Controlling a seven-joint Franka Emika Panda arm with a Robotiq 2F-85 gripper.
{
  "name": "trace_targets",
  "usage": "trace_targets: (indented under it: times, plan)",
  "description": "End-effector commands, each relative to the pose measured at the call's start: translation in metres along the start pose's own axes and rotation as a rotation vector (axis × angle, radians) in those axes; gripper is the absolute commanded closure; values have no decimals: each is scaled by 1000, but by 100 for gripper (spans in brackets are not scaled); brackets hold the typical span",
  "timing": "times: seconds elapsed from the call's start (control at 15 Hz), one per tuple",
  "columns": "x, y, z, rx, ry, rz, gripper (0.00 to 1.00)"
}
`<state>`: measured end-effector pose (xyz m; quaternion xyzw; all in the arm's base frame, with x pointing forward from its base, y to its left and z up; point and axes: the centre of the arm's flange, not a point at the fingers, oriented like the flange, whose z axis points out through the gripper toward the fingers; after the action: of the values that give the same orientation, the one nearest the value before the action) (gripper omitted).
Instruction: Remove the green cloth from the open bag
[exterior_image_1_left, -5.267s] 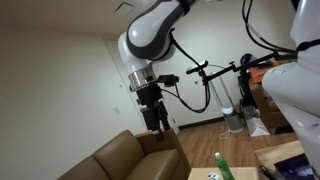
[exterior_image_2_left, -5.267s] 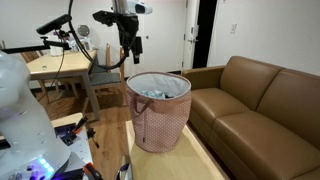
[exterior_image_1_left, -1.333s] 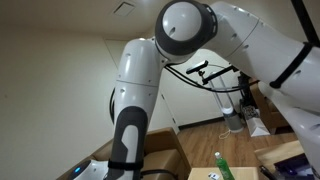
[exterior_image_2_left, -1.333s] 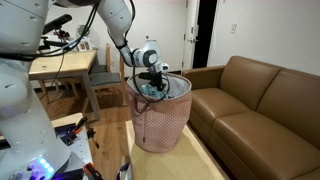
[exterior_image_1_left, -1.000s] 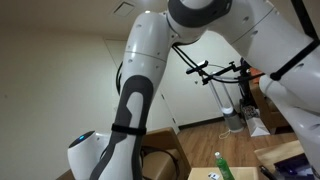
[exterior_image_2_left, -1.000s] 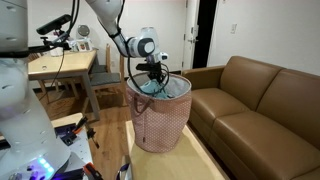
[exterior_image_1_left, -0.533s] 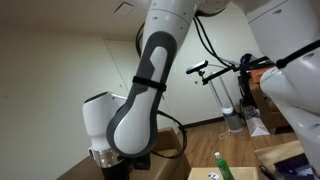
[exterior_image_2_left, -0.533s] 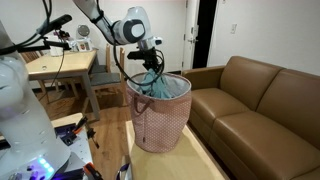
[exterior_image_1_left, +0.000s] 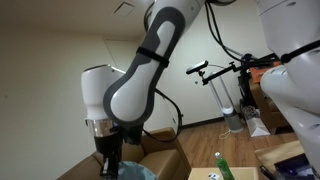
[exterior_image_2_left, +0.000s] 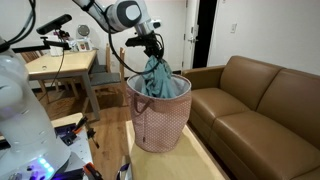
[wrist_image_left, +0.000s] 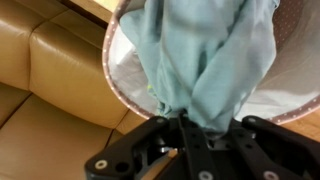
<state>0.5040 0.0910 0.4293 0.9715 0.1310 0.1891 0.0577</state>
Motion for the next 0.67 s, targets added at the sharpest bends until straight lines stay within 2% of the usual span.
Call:
trace_targets:
  times: [0.0,0.13,0.2,0.27,0.33,0.4,0.47,0.6]
  plan:
    - [-16,48,-71,-19,-18,117,93]
    - [-30,68,-85,-30,-3,175,92]
    - [-15,52,-68,-24,-12,133,93]
    - [-18,60,-76,-30,-1,150,87]
    - [-19,61,-78,-31,2,151,87]
    - [-19,58,-75,-30,-3,146,93]
    - [-16,54,-71,-33,-19,153,93]
    - [-16,71,-87,-17,-10,235,93]
